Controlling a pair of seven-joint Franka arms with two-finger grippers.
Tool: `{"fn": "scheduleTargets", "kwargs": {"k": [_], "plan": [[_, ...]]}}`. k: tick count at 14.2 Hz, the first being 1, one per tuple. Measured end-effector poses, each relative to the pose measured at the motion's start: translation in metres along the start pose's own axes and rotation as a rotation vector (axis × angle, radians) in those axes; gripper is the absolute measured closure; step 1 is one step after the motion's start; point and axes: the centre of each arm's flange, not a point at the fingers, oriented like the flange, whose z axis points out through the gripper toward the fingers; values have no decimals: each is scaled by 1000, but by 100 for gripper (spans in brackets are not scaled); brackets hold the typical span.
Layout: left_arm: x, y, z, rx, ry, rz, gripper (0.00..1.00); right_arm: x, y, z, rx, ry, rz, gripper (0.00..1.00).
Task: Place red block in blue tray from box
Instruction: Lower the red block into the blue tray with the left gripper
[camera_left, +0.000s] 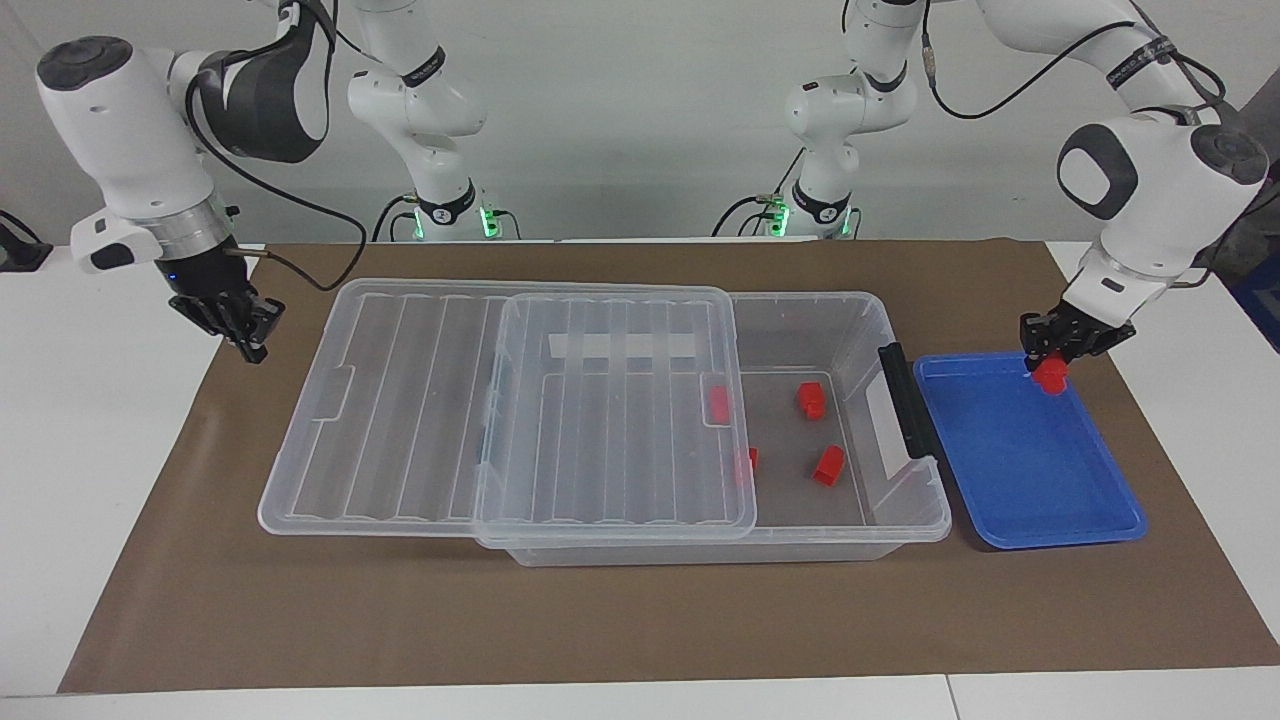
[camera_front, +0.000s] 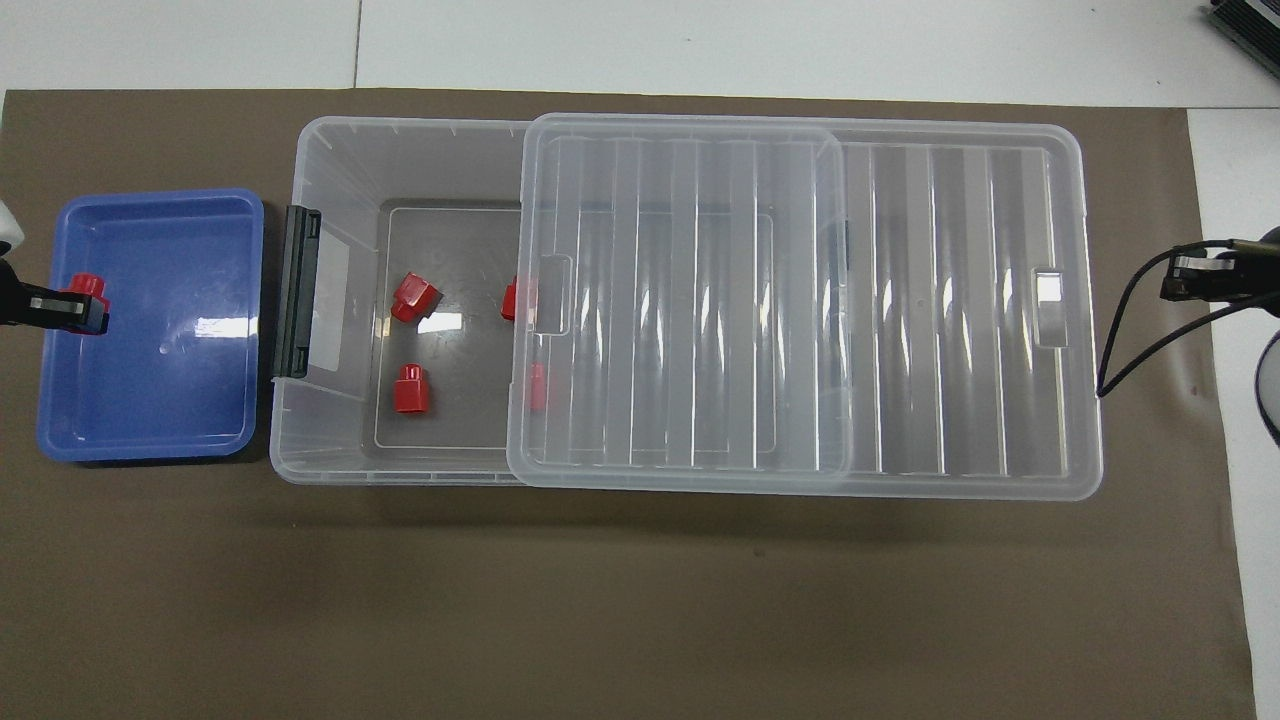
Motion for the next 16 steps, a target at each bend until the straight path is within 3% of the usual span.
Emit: {"fn": "scheduleTargets", "kwargs": {"k": [4, 8, 16], "plan": [[-14, -2, 50, 16, 55, -10, 66, 6, 2, 33, 1, 2, 5, 99], [-27, -1, 92, 4, 31, -52, 66, 7, -2, 59, 2, -13, -1, 99], [-41, 14, 142, 2, 60, -179, 66, 2, -44, 62, 15, -18, -71, 99]]}}
